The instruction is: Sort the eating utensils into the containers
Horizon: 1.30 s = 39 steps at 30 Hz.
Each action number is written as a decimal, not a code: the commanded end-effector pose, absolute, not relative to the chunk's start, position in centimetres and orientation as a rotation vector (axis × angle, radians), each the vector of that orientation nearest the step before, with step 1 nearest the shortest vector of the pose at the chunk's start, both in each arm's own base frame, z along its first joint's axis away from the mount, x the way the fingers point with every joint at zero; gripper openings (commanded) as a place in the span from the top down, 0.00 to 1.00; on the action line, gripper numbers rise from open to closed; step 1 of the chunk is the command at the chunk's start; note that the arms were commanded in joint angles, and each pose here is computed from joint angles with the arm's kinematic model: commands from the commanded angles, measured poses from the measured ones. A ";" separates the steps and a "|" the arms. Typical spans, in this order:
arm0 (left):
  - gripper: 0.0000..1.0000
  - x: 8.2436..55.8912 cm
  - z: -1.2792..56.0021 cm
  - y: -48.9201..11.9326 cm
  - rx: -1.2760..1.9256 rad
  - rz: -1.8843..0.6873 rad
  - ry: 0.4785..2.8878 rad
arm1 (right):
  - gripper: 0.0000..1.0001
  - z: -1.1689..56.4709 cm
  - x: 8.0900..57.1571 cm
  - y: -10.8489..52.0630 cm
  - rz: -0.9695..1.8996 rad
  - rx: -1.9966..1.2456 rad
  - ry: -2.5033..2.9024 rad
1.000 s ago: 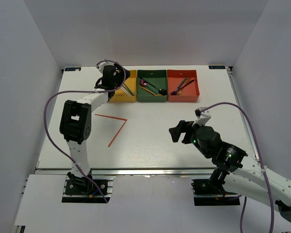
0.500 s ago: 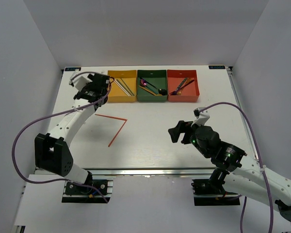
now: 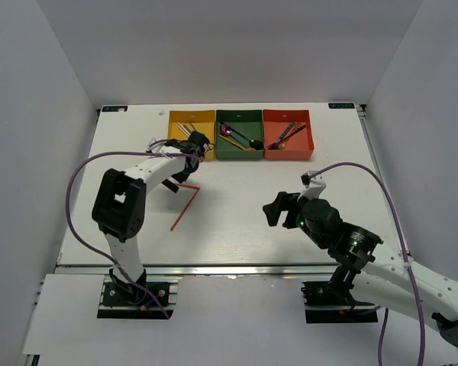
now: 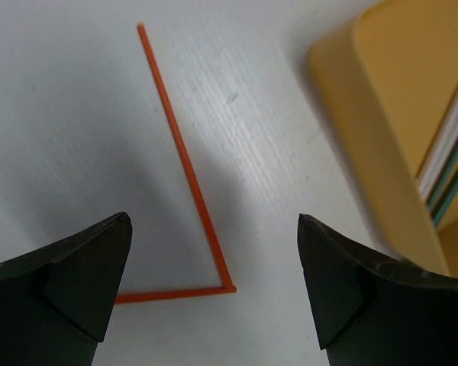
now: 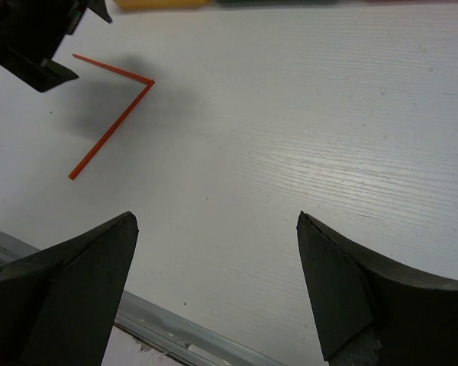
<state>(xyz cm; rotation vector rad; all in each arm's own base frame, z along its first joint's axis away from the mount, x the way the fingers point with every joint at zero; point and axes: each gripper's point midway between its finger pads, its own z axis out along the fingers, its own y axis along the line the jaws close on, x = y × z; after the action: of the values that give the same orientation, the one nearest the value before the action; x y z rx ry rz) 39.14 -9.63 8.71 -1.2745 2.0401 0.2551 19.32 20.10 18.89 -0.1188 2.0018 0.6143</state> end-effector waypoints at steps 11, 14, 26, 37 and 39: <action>0.02 38.5 3.4 -13.2 -1.384 0.305 2.126 | 0.11 20.0 19.5 19.0 0.627 -0.064 1.937; 0.08 38.0 2.3 -13.1 -1.388 0.350 2.144 | 0.11 19.9 19.5 18.8 0.620 -0.062 1.934; 0.41 37.4 0.6 -12.8 -1.389 0.440 2.171 | 0.11 20.1 19.4 18.2 0.617 -0.047 1.913; 0.67 37.7 -0.3 -12.5 -1.418 0.432 2.160 | 0.11 20.5 19.0 17.1 0.627 -0.029 1.886; 0.74 37.9 -0.5 -12.4 -1.428 0.421 2.155 | 0.11 20.5 18.9 16.8 0.621 -0.028 1.886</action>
<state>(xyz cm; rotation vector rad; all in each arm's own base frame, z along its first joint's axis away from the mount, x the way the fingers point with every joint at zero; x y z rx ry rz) 38.22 -12.46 1.67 -1.3811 2.1406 0.4088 18.62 17.67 20.56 -0.0474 1.8986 0.6574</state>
